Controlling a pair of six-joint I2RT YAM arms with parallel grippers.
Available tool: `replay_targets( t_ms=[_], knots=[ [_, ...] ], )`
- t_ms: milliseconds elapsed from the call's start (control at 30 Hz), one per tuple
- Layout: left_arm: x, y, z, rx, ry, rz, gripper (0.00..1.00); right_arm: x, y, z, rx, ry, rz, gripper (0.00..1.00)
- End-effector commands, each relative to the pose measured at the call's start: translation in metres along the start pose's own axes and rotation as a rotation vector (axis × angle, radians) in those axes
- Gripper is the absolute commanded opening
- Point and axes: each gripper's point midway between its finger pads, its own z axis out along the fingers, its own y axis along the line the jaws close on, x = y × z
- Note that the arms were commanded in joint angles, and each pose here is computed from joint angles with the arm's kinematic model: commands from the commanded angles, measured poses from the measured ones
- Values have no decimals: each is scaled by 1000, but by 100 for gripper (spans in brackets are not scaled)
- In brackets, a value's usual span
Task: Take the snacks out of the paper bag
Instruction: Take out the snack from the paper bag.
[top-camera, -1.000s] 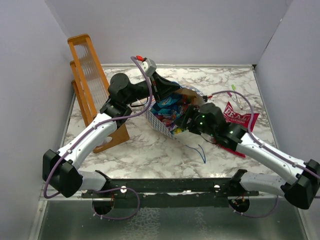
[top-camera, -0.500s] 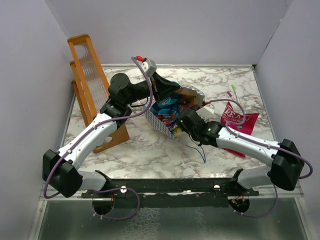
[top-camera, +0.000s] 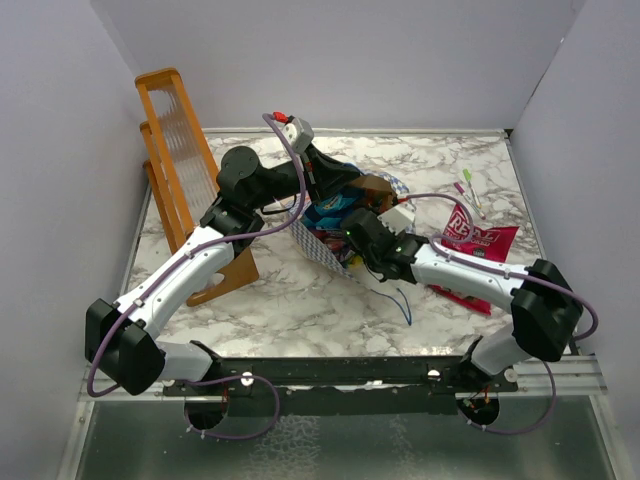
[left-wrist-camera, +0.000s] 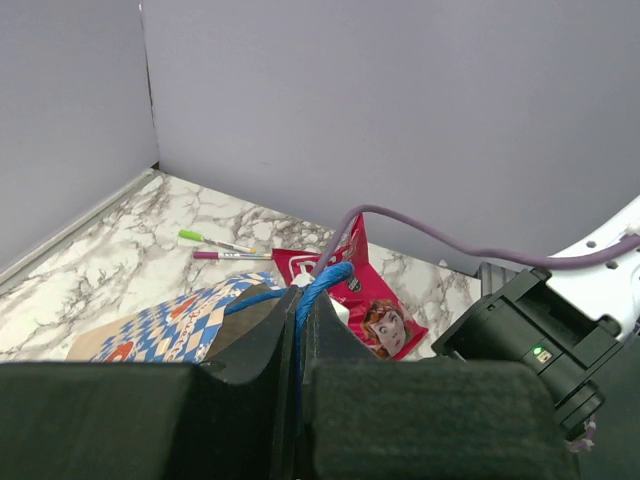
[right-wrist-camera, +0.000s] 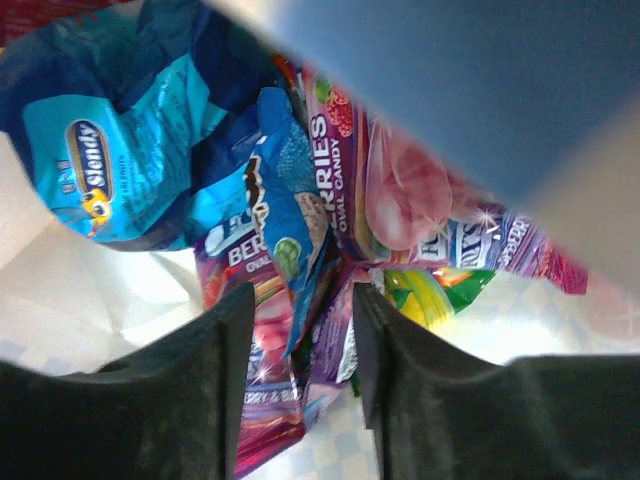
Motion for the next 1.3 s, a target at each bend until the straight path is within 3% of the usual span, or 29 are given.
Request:
replay_targets(
  t_ms=[0, 133, 300, 367, 733, 1000, 1267],
  knots=[
    [-18, -10, -1, 25, -47, 44, 0, -9, 7, 17, 10, -51, 85, 40],
    [-18, -10, -1, 24, -45, 45, 0, -7, 8, 30, 26, -17, 89, 36],
    [-18, -10, -2, 21, -45, 48, 0, -11, 20, 23, -19, 8, 78, 6],
    [-17, -9, -1, 21, -43, 46, 0, -15, 23, 16, -34, 14, 68, 1],
    [-15, -6, 0, 7, -39, 39, 0, -45, 15, -38, -133, 23, -18, 1],
    [-10, 1, 2, -22, -29, 31, 0, -97, 20, -126, -413, -36, -195, 1],
    [-13, 1, 1, -37, -29, 41, 0, -180, 19, -229, -620, -245, -274, 1]
  ],
)
